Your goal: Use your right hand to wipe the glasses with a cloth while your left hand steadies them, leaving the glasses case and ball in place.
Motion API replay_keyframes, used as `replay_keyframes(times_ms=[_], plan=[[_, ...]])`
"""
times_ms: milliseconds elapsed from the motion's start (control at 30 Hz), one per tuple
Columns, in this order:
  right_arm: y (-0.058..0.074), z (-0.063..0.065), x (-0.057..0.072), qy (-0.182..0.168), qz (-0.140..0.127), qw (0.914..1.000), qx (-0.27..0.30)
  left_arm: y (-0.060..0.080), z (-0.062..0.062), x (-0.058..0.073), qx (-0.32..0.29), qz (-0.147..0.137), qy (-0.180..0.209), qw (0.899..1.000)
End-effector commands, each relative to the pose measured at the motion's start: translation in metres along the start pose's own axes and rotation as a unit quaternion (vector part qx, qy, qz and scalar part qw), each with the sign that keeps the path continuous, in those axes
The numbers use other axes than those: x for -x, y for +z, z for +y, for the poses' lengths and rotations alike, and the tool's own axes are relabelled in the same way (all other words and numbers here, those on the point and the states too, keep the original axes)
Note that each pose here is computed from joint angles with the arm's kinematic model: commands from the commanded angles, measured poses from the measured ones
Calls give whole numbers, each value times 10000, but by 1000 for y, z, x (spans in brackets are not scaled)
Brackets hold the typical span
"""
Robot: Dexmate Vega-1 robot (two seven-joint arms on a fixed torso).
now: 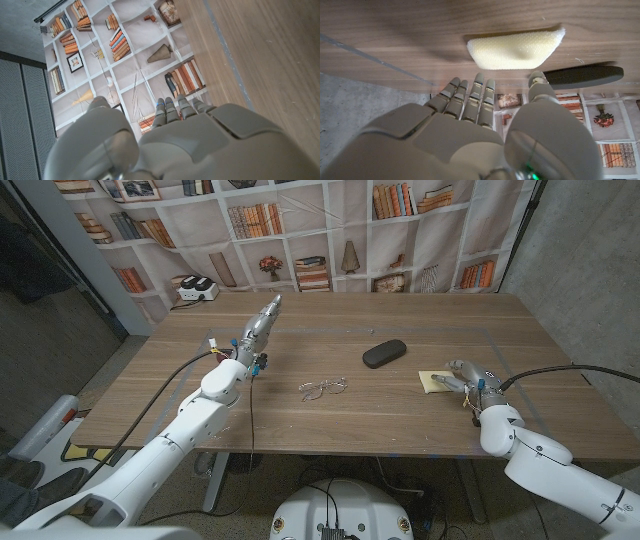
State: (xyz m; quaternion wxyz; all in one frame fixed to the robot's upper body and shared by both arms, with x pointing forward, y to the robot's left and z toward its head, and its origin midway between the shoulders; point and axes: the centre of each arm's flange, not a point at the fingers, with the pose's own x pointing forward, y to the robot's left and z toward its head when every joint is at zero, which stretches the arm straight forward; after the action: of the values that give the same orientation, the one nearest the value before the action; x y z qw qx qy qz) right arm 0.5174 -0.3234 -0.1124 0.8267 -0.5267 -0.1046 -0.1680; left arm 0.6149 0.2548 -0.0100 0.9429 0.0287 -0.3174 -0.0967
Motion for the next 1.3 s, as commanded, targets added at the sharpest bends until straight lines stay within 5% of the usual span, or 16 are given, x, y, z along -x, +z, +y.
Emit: replay_keyframes(times_ms=[33, 633, 1300], plan=[[-1, 11, -1, 170, 167, 9995, 187, -5, -1, -8, 111, 41, -90, 9999], [-7, 27, -6, 281, 327, 9980, 453, -6, 0, -5, 194, 55, -65, 9998], [4, 28, -10, -266, 348, 9938, 1019, -1, 5, -7, 149, 5, -44, 9999]])
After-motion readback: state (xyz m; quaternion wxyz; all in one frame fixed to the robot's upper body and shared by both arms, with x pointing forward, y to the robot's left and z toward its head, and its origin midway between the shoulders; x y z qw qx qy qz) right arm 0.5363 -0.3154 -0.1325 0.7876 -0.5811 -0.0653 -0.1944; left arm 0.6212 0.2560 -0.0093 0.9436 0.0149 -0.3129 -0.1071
